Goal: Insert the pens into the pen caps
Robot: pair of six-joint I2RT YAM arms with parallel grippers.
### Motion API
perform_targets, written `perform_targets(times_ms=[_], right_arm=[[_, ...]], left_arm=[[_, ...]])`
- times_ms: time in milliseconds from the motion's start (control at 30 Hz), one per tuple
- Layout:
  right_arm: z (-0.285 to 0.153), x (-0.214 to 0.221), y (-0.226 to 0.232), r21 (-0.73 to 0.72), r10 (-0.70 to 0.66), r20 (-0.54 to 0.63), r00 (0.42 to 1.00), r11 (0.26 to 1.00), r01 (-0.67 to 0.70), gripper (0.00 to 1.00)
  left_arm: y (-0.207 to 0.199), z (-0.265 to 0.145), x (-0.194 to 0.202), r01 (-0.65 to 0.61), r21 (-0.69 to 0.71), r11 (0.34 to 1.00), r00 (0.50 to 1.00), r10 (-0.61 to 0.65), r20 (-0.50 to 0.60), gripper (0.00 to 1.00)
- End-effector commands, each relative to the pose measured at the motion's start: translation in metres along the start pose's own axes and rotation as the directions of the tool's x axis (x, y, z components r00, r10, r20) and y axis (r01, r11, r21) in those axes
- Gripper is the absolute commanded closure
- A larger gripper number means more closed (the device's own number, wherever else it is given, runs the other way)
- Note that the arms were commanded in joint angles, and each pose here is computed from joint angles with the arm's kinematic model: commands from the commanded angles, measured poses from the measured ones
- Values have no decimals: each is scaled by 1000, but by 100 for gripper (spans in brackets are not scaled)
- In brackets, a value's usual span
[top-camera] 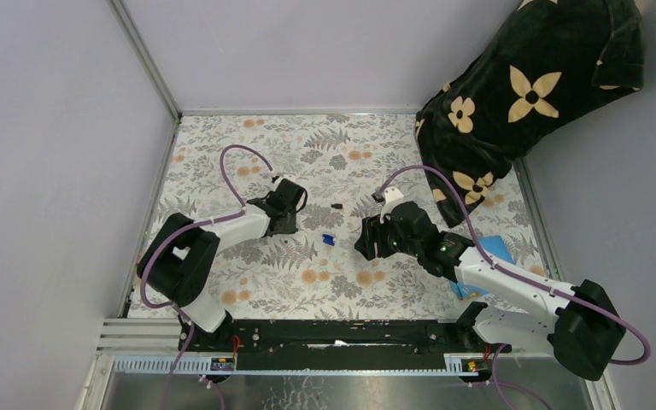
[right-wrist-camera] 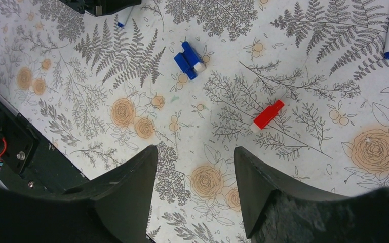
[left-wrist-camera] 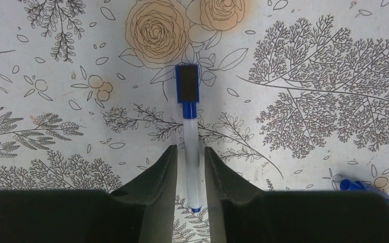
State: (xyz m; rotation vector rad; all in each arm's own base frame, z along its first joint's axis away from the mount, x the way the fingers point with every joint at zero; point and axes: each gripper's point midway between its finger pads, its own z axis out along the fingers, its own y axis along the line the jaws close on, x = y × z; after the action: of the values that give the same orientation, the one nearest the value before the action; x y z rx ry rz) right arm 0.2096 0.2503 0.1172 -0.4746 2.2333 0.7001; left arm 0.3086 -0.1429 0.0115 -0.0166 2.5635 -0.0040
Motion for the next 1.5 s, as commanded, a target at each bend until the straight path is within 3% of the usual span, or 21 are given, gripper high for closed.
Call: perform_targets(times_ms=[0, 333, 700, 967, 1100, 1333, 1467], right_arm=[[-1, -14, 3, 4, -29, 31, 999, 1000, 29, 36], [-4, -25, -5, 65, -41, 59, 997, 997, 37, 35], [-13, -44, -30, 246, -121, 0, 993, 962, 118, 35], [20, -54, -51, 234, -124, -187, 974, 958, 167, 39], [40, -69, -73, 262, -104, -231, 967, 951, 164, 43], [76, -84, -113, 334, -64, -282, 957, 929, 160, 49], [92, -96, -137, 421, -29, -264, 964, 896, 142, 53]], left_arm=[[4, 6, -5, 18, -24, 1000, 999, -18, 27, 65], [-2, -17, -32, 27, 12, 1000, 995, -28, 94, 58], [-25, -95, -108, -40, 161, 986, 959, -8, 285, 52], [-35, -151, -149, -194, 226, 955, 889, 74, 451, 50], [-28, -158, -153, -234, 190, 954, 860, 112, 499, 48], [-33, -154, -136, -206, 252, 946, 882, 67, 467, 49], [-23, -158, -142, -177, 213, 961, 871, 52, 488, 48]])
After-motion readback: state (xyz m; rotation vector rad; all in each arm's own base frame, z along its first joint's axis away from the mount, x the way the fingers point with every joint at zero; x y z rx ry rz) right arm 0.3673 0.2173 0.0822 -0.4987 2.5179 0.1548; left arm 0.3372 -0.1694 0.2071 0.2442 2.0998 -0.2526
